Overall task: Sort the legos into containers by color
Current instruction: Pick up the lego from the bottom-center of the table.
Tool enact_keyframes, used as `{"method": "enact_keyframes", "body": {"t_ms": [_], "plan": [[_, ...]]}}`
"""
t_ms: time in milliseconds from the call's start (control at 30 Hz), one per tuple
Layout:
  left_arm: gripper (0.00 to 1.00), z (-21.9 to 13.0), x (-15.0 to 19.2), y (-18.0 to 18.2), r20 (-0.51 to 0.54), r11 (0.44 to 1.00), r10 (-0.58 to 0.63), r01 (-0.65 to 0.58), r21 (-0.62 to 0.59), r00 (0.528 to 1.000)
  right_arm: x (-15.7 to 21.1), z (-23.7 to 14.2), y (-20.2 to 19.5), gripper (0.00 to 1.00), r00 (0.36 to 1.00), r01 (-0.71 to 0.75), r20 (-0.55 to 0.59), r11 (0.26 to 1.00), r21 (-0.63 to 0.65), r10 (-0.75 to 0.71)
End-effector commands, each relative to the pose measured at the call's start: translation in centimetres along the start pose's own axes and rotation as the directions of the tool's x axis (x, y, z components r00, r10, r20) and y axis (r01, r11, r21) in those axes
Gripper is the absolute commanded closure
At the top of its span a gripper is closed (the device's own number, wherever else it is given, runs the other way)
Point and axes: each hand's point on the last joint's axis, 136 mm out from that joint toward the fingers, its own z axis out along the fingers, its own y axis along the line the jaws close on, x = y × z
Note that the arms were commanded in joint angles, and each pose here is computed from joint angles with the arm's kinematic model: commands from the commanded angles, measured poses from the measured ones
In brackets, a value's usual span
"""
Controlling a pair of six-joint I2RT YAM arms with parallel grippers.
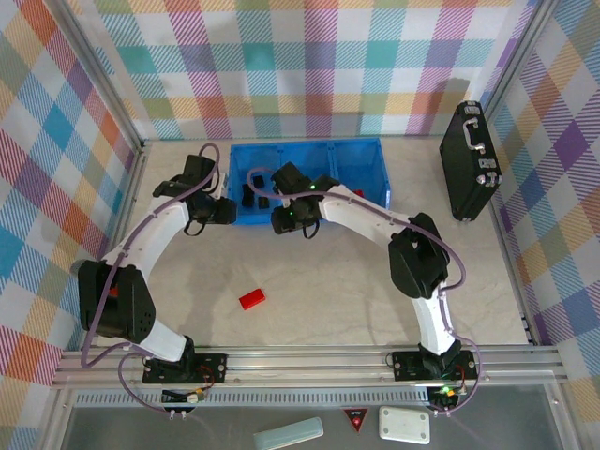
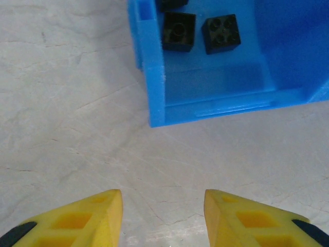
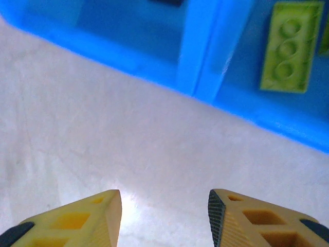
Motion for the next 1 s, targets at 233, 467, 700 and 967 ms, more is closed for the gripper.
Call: {"method": "enact_keyframes", "body": {"t_ms": [233,467,700,967], "plan": [[0.54,-1.3,-1.0,1.7,0.042,0.998,-0.063,0.063,-0.011,0.997,5.2,-0.8,4.3,0.45,0.998,0.009,-0.056,1.000,-0.012,-0.010],[0.54,-1.5,-0.9,2.1,0.046,0.998,-0.064,0.066,-0.023,0.997,9.0,0.5,7.2,0.42,0.992,0.041,-0.122,0.999,-0.004,-0.042],[0.54,-1.6,-0.9,2.0,0.046,0.998,-0.065,0.066,-0.017,0.997,11.2,1.1,9.2,0.29,0.987,0.067,-0.145,0.998,0.014,-0.064],[0.54,-1.4,-0.8,2.1,0.038,0.997,-0.067,0.068,-0.020,0.997,12.3,1.8,11.5,0.17,0.986,0.101,-0.142,0.993,0.054,-0.092]]}}
